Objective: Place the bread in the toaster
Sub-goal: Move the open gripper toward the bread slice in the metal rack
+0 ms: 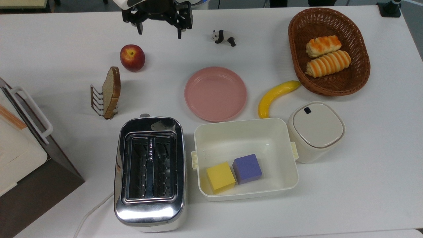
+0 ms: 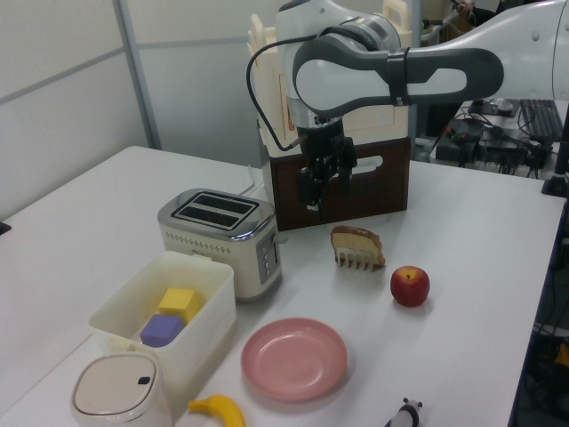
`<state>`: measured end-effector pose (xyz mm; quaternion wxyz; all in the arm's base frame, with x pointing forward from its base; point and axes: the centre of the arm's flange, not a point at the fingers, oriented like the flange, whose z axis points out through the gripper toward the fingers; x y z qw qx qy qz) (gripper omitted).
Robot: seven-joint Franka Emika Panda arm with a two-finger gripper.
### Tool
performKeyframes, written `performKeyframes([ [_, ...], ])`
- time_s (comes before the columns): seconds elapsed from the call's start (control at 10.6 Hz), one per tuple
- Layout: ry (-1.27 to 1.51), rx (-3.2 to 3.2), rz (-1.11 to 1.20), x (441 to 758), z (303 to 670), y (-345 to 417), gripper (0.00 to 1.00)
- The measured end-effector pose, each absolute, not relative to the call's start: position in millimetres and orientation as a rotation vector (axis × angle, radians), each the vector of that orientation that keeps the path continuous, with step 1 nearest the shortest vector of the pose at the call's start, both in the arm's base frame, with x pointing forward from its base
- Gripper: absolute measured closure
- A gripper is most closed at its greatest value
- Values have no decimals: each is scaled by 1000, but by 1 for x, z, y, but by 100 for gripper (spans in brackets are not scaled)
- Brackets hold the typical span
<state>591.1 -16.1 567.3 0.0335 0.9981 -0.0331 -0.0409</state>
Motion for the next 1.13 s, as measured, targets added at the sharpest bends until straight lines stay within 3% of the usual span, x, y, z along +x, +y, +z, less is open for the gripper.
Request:
performKeyframes([
  [1.13, -118, 3073, -58, 591, 567, -30, 0],
])
